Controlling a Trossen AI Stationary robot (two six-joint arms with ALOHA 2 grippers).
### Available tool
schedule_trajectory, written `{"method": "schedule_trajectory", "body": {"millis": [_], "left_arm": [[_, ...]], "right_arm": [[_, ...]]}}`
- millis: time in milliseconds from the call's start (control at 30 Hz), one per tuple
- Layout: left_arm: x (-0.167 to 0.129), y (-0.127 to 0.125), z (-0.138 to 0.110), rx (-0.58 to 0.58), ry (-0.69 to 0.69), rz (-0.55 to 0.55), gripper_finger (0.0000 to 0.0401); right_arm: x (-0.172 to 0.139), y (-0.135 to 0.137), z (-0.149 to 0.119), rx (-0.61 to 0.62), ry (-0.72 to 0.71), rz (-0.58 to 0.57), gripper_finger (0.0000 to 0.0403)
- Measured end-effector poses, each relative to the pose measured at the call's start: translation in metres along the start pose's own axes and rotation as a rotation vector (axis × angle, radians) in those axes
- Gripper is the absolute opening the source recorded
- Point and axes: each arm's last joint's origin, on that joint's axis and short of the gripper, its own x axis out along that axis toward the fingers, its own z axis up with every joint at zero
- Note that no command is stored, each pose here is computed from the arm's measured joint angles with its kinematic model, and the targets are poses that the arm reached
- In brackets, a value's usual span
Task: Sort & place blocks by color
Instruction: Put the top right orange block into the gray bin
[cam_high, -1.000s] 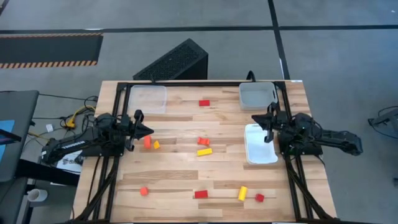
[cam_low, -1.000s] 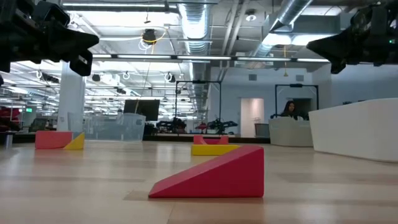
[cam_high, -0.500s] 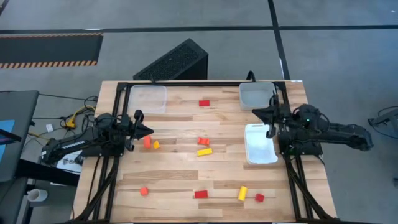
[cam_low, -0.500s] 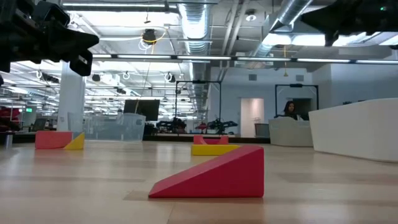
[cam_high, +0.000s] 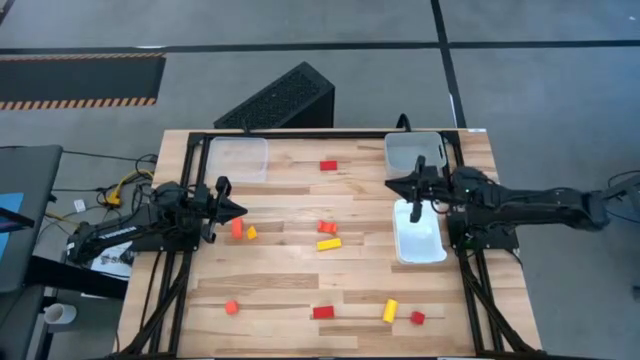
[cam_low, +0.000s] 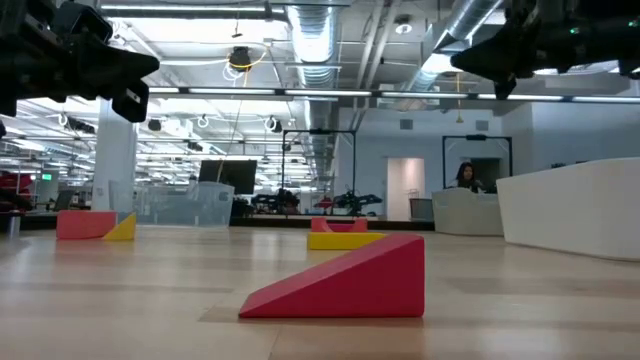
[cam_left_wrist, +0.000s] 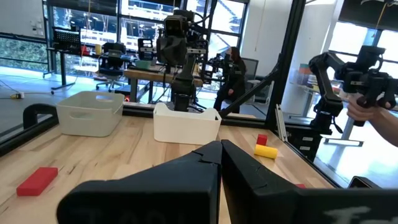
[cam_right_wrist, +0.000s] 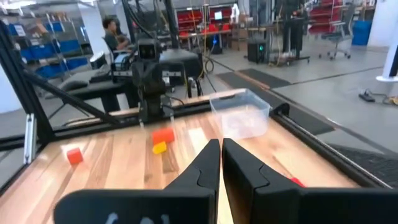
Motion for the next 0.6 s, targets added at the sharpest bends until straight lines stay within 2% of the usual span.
{"method": "schedule_trajectory", "body": {"millis": [300, 467, 600], "left_arm": [[0.000, 0.000, 0.000, 0.001, 0.000, 0.000, 0.0000], [0.000, 0.000, 0.000, 0.000, 0.000, 0.000, 0.0000], [0.000, 0.000, 0.000, 0.000, 0.000, 0.000, 0.0000]], "right_arm": [[0.024, 0.008, -0.010, -0.017, 0.030, 0.045, 0.0044], [0.042, 0.015, -0.005, -0.032, 0.075, 0.064, 0.0047], [0.060, 0.022, 0.001, -0.067, 0.109, 0.082, 0.0064]]}}
